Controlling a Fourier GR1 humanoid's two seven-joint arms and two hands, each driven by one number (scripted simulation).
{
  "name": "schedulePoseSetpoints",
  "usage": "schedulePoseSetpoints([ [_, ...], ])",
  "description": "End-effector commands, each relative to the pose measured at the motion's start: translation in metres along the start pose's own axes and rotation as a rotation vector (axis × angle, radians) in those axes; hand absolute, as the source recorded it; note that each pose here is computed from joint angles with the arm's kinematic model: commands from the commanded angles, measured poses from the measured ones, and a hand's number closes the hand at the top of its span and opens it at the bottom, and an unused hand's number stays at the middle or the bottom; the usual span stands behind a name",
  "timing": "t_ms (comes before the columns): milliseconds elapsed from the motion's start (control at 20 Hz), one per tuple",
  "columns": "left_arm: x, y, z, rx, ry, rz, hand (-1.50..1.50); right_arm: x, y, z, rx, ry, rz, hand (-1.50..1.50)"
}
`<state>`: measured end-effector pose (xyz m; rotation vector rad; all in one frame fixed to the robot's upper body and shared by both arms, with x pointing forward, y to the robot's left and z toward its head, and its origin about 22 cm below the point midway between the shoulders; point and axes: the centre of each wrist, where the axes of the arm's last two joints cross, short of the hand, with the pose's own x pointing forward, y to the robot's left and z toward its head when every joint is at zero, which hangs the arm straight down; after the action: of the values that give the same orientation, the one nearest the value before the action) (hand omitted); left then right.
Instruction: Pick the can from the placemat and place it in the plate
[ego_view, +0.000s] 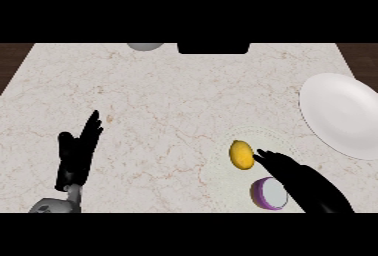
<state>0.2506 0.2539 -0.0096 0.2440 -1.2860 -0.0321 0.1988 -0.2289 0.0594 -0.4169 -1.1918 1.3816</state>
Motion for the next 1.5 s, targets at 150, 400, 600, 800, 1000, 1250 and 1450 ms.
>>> schedulePoseSetpoints([
  [150, -0.013, 0.004, 0.006, 0.002, 0.012, 0.003, 0.00, -0.009, 0.017, -0.001, 0.029, 0.001, -0.012, -1.50],
  [400, -0.002, -0.004, 0.002, 0.005, -0.016, 0.004, 0.00, 0.003, 0.022, -0.019, 0.010, 0.009, -0.026, -1.50],
  [600, 0.015, 0.001, 0.015, -0.004, 0.000, 0.011, 0.00, -0.013, 0.004, -0.030, 0.059, 0.034, 0.007, -1.50],
  [800, -0.013, 0.002, -0.010, -0.001, 0.013, 0.014, 0.00, -0.017, 0.015, -0.031, 0.025, -0.031, 0.086, 1.50],
  [1000, -0.012, 0.005, 0.001, 0.001, 0.012, 0.000, 0.00, -0.014, 0.036, -0.026, -0.032, -0.059, 0.086, 1.50],
  [1250, 0.009, 0.009, -0.004, 0.011, 0.015, -0.006, 0.00, -0.005, 0.034, -0.032, -0.143, -0.048, 0.119, 1.50],
  [1450, -0.003, -0.006, 0.006, -0.001, 0.006, 0.008, 0.00, -0.024, -0.014, -0.017, -0.374, 0.011, 0.170, 1.50],
])
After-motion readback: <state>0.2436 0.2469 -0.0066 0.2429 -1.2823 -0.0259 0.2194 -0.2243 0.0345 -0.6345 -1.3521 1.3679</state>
